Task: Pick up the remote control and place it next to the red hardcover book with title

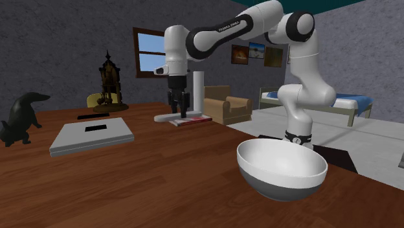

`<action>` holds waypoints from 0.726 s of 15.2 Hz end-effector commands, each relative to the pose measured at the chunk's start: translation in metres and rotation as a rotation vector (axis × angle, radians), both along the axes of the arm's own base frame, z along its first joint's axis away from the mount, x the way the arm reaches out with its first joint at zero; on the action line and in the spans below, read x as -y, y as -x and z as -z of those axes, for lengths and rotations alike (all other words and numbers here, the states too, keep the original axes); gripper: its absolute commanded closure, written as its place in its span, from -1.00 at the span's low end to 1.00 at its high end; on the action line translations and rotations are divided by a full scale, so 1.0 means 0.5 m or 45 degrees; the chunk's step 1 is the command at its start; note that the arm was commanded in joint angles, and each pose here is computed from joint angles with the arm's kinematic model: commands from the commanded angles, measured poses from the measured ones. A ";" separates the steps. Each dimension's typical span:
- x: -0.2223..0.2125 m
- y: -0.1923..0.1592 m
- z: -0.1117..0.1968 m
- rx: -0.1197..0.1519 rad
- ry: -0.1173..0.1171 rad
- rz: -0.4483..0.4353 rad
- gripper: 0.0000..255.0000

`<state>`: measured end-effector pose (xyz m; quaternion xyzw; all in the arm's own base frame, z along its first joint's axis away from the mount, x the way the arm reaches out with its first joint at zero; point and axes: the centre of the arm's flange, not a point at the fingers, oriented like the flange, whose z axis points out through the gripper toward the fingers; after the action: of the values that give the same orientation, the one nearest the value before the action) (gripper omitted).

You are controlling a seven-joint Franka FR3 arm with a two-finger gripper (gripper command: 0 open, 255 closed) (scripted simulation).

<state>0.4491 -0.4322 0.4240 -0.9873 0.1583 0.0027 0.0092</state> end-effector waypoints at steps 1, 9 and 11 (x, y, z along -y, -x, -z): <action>0.040 0.033 0.001 0.000 0.000 -0.002 1.00; 0.179 0.160 0.010 0.000 0.000 -0.002 1.00; 0.179 0.160 0.032 0.000 0.000 -0.002 1.00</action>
<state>0.3709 -0.5216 0.4129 -0.9874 0.1579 0.0029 0.0093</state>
